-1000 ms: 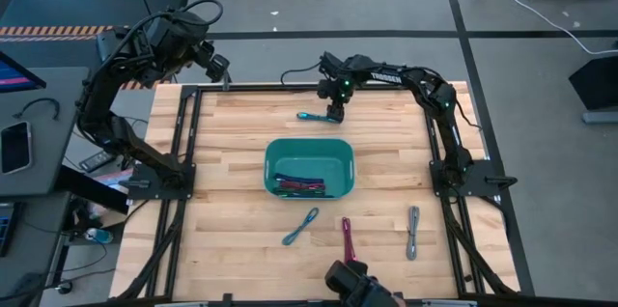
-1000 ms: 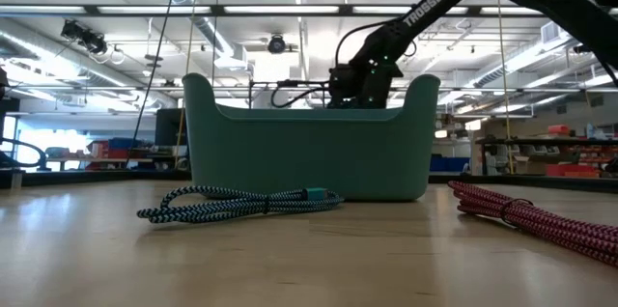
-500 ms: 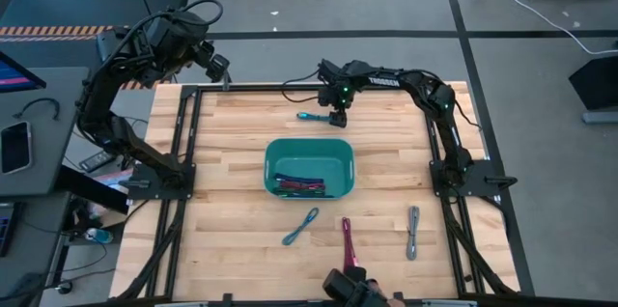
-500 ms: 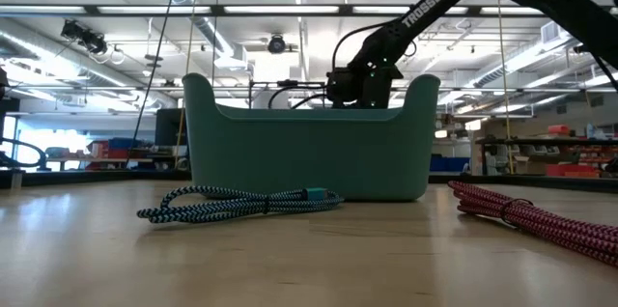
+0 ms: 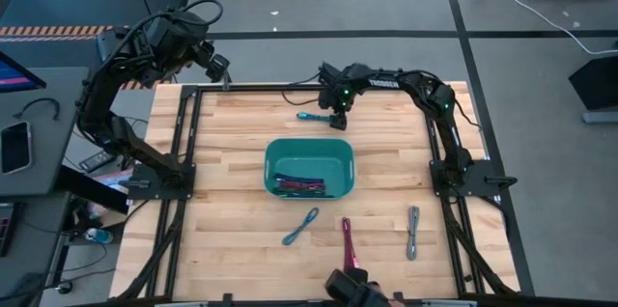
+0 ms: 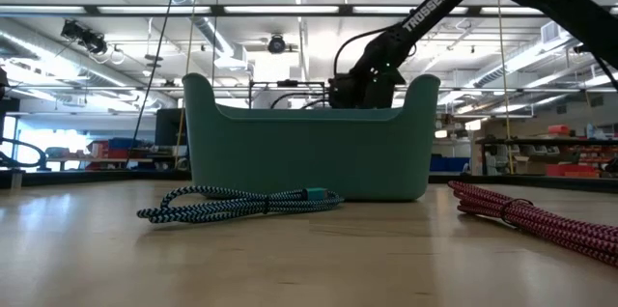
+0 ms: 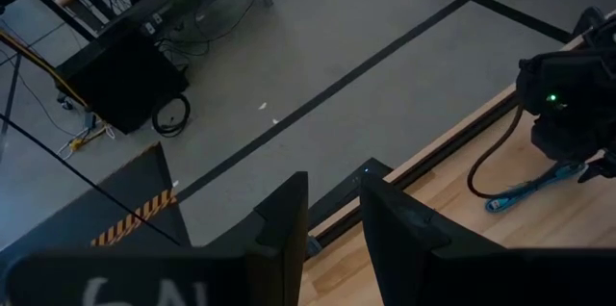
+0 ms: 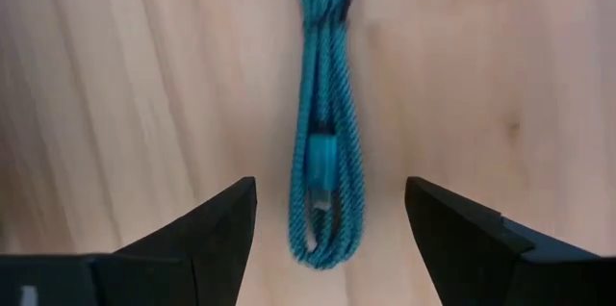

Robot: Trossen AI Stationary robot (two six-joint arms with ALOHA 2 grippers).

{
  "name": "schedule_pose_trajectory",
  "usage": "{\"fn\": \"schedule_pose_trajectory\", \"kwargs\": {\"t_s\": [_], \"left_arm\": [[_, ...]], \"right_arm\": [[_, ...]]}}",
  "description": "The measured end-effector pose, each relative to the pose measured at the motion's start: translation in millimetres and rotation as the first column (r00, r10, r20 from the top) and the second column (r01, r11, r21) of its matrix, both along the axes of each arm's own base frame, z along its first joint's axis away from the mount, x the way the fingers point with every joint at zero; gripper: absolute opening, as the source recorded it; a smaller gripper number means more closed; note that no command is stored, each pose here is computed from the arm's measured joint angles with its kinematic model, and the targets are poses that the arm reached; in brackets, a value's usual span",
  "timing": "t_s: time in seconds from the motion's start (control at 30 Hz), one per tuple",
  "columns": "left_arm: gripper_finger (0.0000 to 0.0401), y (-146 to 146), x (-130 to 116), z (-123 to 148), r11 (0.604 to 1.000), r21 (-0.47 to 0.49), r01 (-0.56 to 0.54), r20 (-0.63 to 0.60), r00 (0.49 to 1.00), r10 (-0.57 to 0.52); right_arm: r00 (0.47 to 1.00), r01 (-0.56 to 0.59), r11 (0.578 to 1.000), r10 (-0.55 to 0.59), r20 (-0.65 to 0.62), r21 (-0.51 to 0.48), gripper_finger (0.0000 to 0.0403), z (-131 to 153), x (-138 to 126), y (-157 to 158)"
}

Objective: Pick and place USB-C Cables
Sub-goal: Put the top light blue charger cable into the green bin

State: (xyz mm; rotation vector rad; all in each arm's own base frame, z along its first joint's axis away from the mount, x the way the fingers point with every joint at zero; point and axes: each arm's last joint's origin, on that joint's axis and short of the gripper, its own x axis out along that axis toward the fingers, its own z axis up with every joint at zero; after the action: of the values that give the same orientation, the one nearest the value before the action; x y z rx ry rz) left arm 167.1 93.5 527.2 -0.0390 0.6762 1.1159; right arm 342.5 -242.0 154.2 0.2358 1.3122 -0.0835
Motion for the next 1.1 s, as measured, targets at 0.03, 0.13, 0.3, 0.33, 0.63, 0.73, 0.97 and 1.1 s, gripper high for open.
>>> {"fn": "schedule_pose_trajectory", "kwargs": {"t_s": [0.03,0.13,0.3,0.33,0.63,0.73,0.97,1.1], "left_arm": [[0.0105,0.0,0.0,0.0,1.0,0.0,0.0,0.0,1.0,0.0],[0.0105,0.0,0.0,0.0,1.0,0.0,0.0,0.0,1.0,0.0],[0.0105,-0.1,0.0,0.0,1.0,0.0,0.0,0.0,1.0,0.0],[0.0105,-0.1,0.0,0.0,1.0,0.0,0.0,0.0,1.0,0.0],[0.0105,-0.1,0.0,0.0,1.0,0.0,0.0,0.001,1.0,0.0],[0.0105,-0.1,0.0,0.0,1.0,0.0,0.0,0.001,1.0,0.0],[0.0105,-0.1,0.0,0.0,1.0,0.0,0.0,0.0,1.0,0.0],[0.0105,-0.1,0.0,0.0,1.0,0.0,0.0,0.0,1.0,0.0]], "right_arm": [[1.0,-0.002,1.0,0.002,-0.003,0.002,0.0273,-3.2,-1.3,0.9],[1.0,0.005,1.0,-0.005,-0.004,0.007,0.0273,-6.5,-3.8,2.3],[1.0,0.009,1.0,-0.009,0.012,-0.004,0.0273,-6.8,-2.7,1.1],[1.0,0.01,1.0,-0.01,0.014,-0.004,0.0273,-6.7,-2.5,0.7],[1.0,0.029,1.0,-0.029,0.001,0.002,0.0146,-7.8,-3.2,0.3],[0.999,0.043,0.999,-0.042,-0.007,0.019,0.005,-8.2,-4.0,1.1],[0.999,0.04,0.998,-0.041,0.001,0.057,0.0017,-8.3,-4.9,2.6],[0.998,0.056,0.997,-0.055,-0.002,0.06,0.0017,-7.6,-4.3,2.6]]}}
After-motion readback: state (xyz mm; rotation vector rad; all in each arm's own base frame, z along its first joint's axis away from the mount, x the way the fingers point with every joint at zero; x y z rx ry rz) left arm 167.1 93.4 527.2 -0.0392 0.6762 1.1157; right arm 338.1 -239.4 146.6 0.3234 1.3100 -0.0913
